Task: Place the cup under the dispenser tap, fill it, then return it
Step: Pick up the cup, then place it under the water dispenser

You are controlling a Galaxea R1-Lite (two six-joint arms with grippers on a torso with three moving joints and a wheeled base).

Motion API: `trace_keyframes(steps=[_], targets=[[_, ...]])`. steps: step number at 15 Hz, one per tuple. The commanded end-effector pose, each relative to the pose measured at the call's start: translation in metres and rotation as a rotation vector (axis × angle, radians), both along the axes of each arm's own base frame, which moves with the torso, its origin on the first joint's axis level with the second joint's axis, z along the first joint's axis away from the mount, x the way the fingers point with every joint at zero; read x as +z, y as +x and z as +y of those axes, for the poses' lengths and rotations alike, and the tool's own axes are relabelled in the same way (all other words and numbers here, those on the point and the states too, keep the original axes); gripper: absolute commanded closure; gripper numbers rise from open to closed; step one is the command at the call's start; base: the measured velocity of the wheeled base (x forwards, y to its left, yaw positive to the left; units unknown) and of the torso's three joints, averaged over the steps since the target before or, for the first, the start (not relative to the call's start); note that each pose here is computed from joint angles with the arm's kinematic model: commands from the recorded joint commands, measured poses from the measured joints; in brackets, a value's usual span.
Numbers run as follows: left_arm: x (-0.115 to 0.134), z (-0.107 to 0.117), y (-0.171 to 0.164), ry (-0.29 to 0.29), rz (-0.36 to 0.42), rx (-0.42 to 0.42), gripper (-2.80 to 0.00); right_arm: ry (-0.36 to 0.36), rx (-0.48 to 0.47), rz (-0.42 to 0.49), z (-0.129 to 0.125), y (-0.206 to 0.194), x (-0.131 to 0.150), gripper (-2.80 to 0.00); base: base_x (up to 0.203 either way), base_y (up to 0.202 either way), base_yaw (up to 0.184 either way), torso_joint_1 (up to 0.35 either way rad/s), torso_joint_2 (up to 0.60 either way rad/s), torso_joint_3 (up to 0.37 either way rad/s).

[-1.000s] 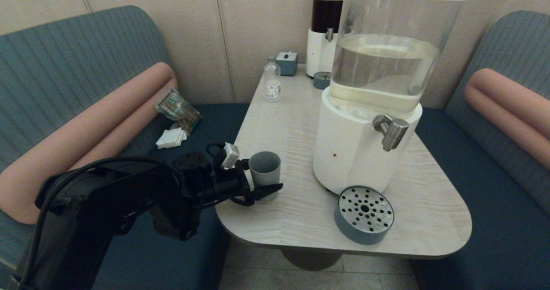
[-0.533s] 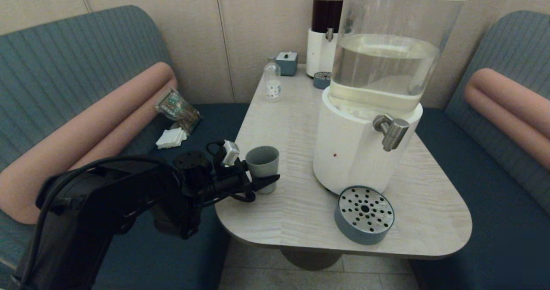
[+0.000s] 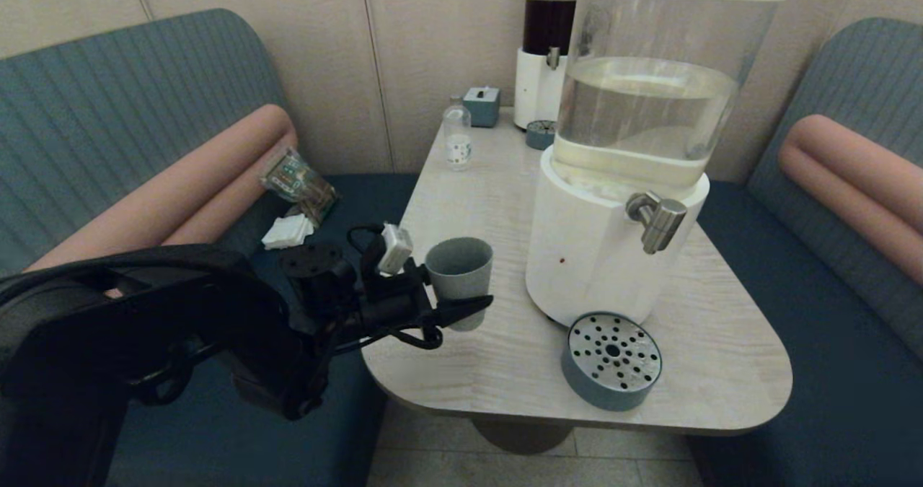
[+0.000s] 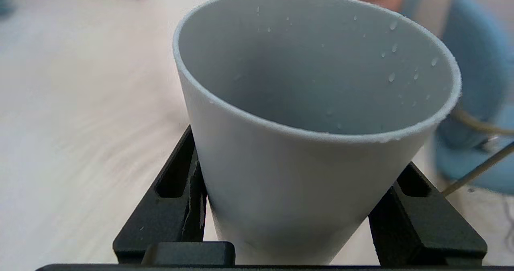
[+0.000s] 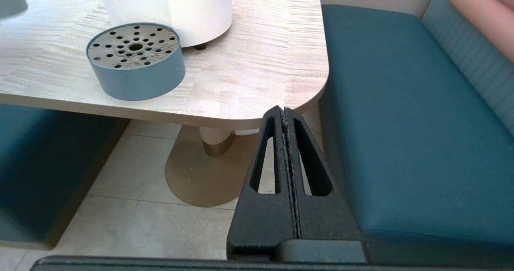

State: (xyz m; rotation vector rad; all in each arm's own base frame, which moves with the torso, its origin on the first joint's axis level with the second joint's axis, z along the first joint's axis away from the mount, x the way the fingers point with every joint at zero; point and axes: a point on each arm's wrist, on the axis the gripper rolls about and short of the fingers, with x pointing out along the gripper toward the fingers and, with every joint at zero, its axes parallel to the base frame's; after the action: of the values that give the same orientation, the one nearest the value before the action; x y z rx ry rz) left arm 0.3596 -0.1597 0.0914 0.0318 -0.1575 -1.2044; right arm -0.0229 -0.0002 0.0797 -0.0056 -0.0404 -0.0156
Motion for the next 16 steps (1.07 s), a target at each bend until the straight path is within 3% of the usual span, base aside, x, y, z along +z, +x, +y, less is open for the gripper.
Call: trace_keyframes(steps=[1, 5, 9, 16], targets=[[0.029, -0.029, -0.024, -0.04, -0.06, -0.07, 0.0, 0.0, 0.0, 0.015, 0.0, 0.001, -0.004, 0.0, 0.0, 0.0, 0.0, 0.0, 0.0, 0.0], [0.036, -0.074, -0.035, -0.09, -0.061, -0.113, 0.0, 0.0, 0.0, 0.014, 0.0, 0.001, -0.004, 0.0, 0.0, 0.0, 0.0, 0.0, 0.0, 0.0], [0.018, -0.116, -0.039, -0.098, -0.045, -0.163, 0.0, 0.0, -0.001, 0.015, 0.0, 0.001, -0.004, 0.0, 0.0, 0.0, 0.0, 0.0, 0.0, 0.0], [-0.012, -0.151, -0.026, -0.109, -0.048, -0.2, 0.0, 0.0, 0.0, 0.014, 0.0, 0.001, -0.004, 0.0, 0.0, 0.0, 0.0, 0.0, 0.0, 0.0]])
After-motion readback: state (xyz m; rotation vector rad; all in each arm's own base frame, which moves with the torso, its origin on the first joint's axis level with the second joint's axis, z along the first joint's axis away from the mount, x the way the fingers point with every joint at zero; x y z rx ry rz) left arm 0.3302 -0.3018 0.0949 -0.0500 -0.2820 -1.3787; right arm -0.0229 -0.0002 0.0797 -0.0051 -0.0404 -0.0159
